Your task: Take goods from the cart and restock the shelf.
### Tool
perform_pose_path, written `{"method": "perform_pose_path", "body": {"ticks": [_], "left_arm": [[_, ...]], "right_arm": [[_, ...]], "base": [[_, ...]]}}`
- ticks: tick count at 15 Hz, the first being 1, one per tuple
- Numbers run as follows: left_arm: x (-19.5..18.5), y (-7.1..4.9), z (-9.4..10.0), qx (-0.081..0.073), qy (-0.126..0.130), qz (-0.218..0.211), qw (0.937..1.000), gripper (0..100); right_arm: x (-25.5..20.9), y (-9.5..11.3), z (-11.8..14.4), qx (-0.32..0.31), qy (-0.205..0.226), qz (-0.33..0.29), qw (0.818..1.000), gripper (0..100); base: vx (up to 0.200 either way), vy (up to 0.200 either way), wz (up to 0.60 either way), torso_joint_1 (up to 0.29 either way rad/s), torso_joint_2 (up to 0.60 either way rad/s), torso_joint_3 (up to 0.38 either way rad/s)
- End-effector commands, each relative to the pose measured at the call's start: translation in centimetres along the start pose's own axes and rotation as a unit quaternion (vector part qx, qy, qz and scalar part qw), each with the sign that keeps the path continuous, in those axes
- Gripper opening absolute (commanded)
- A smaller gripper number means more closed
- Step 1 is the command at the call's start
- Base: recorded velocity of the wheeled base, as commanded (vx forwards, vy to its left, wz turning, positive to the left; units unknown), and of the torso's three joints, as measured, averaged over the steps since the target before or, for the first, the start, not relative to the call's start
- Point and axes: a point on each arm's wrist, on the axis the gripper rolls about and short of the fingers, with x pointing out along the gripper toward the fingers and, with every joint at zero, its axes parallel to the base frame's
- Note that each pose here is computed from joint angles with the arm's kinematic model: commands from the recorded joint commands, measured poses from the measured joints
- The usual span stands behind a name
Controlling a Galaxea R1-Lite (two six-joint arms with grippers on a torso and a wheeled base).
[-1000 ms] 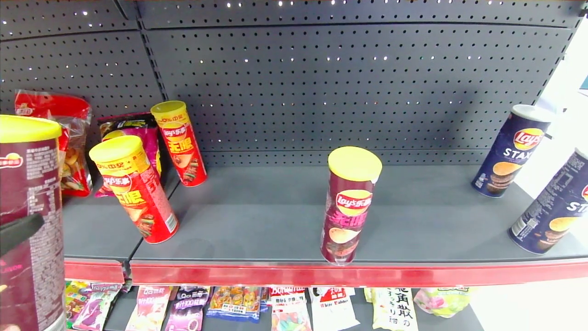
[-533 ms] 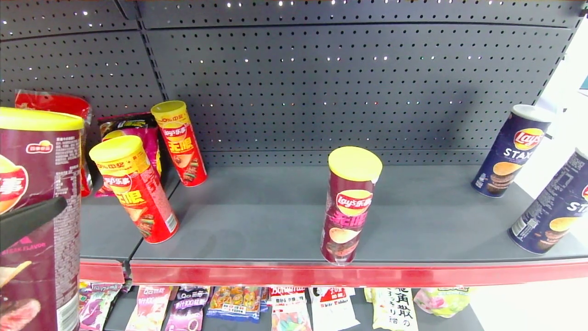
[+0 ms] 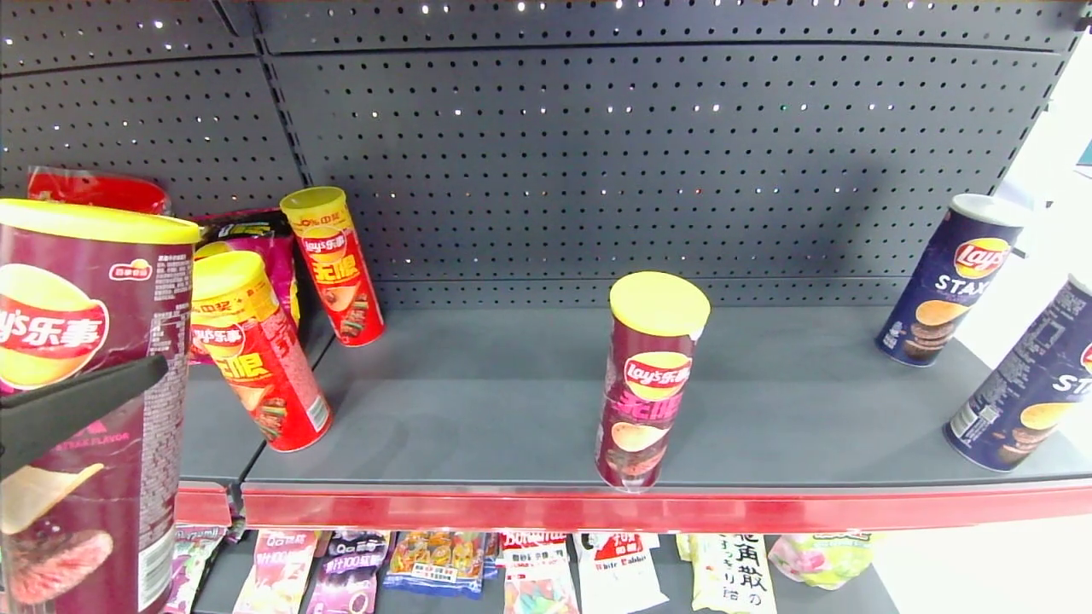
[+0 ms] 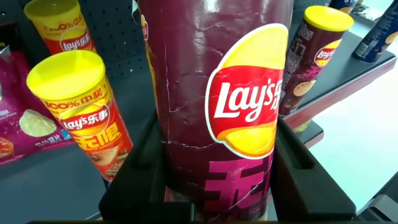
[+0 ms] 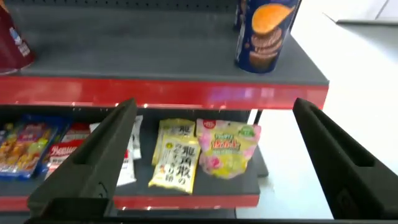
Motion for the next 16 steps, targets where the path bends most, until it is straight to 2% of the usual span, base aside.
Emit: {"method": "perform_pose_path", "body": {"ticks": [1,2,4,5,7,8,11,16], "left_arm": [[0.14,0.07,-0.08,-0.003,0.003,0.0,1.0,0],[0.2,0.1,-0.04,-0.003,0.003,0.0,1.0,0],[0.35,0.16,-0.08,-0.004,0.004,-0.006,1.0,0],[0.42,0.19,-0.09,-0.005,0.005,-0.008,0.9999,0],[0.47,0.2,-0.14,-0.005,0.006,-0.009,0.9999,0],[0.46,0.19,-0.04,-0.004,0.004,-0.009,0.9999,0],[0.48,0.21,-0.02,-0.002,-0.001,-0.009,1.0,0],[0.81,0.35,-0.53,-0.007,0.011,-0.01,0.9999,0]], "right_arm": [[0.3,0.04,-0.58,-0.009,-0.006,-0.005,1.0,100],[0.3,0.03,-0.59,-0.01,-0.005,-0.007,1.0,100],[0.39,0.06,-0.63,0.034,0.0,0.002,0.999,100],[0.38,0.19,-0.63,0.022,-0.008,0.031,0.999,100],[0.37,0.26,-0.67,0.017,-0.007,0.047,0.999,100],[0.44,0.35,-1.28,0.015,0.009,0.054,0.998,100],[0.45,0.28,-1.38,0.045,0.016,0.034,0.998,100],[0.45,0.28,-1.36,0.04,0.015,0.036,0.998,100]], "base": [[0.0,0.0,0.0,0.0,0.0,0.0],[0.0,0.0,0.0,0.0,0.0,0.0],[0.0,0.0,0.0,0.0,0.0,0.0],[0.0,0.0,0.0,0.0,0.0,0.0],[0.0,0.0,0.0,0.0,0.0,0.0],[0.0,0.0,0.0,0.0,0.0,0.0],[0.0,0.0,0.0,0.0,0.0,0.0],[0.0,0.0,0.0,0.0,0.0,0.0]]}}
